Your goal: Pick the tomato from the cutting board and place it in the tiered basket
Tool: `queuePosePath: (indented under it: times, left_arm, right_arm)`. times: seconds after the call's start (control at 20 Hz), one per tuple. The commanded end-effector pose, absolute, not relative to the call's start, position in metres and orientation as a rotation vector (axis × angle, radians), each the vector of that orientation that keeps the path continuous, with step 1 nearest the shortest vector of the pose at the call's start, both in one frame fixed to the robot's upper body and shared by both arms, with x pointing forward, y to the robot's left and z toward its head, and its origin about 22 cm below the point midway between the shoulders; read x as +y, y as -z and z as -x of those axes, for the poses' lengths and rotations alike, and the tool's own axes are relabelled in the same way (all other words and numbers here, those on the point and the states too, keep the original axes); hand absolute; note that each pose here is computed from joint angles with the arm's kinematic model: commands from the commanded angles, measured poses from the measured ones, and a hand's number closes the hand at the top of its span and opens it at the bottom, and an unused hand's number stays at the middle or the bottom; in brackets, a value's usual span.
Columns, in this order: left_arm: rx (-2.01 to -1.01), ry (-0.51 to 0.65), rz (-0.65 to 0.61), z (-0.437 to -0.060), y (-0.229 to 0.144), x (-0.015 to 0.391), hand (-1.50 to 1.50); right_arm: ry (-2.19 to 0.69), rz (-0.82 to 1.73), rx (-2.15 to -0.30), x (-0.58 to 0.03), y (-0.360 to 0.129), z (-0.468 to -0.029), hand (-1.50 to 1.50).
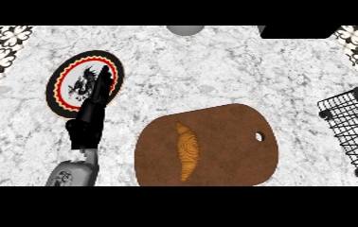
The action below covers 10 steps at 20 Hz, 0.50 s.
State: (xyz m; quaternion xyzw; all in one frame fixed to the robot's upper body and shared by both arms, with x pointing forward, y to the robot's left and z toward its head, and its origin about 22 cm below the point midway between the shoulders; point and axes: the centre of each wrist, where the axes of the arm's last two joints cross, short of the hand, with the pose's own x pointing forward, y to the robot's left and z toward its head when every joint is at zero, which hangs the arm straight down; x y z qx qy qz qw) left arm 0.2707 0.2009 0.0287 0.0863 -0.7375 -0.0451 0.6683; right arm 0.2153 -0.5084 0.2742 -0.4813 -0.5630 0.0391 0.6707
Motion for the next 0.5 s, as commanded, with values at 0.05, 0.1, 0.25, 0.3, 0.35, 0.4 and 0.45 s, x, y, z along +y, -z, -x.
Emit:
queuePosePath:
  times: [0.05, 0.1, 0.25, 0.3, 0.35, 0.4, 0.45]
  left_arm:
    - [-1.666, 0.111, -0.209, -0.280, -0.033, 0.209, 0.00]
    - [-1.652, 0.081, -0.197, -0.266, -0.022, 0.220, 0.00]
    - [-1.655, 0.081, -0.210, -0.254, -0.021, 0.204, 0.00]
    - [-1.658, 0.085, -0.222, -0.264, -0.039, 0.214, 0.00]
    - [-1.656, 0.084, -0.225, -0.274, -0.033, 0.213, 0.00]
    - [-1.668, 0.093, -0.224, -0.263, -0.026, 0.221, 0.00]
    - [-1.644, 0.071, -0.237, -0.264, -0.026, 0.209, 0.00]
  right_arm:
    - [0.133, 1.087, -1.231, -0.551, -0.280, -0.171, -1.50]
    - [0.172, 1.078, -1.248, -0.555, -0.288, -0.156, -1.50]
    - [0.301, 1.041, -1.257, -0.590, -0.275, -0.121, -1.50]
    - [0.317, 1.032, -1.279, -0.603, -0.277, -0.111, -1.50]
    - [0.341, 0.988, -1.299, -0.606, -0.262, -0.096, -1.50]
    - [0.365, 0.986, -1.280, -0.616, -0.259, -0.083, -1.50]
    - [0.319, 0.982, -1.291, -0.622, -0.266, -0.059, -1.50]
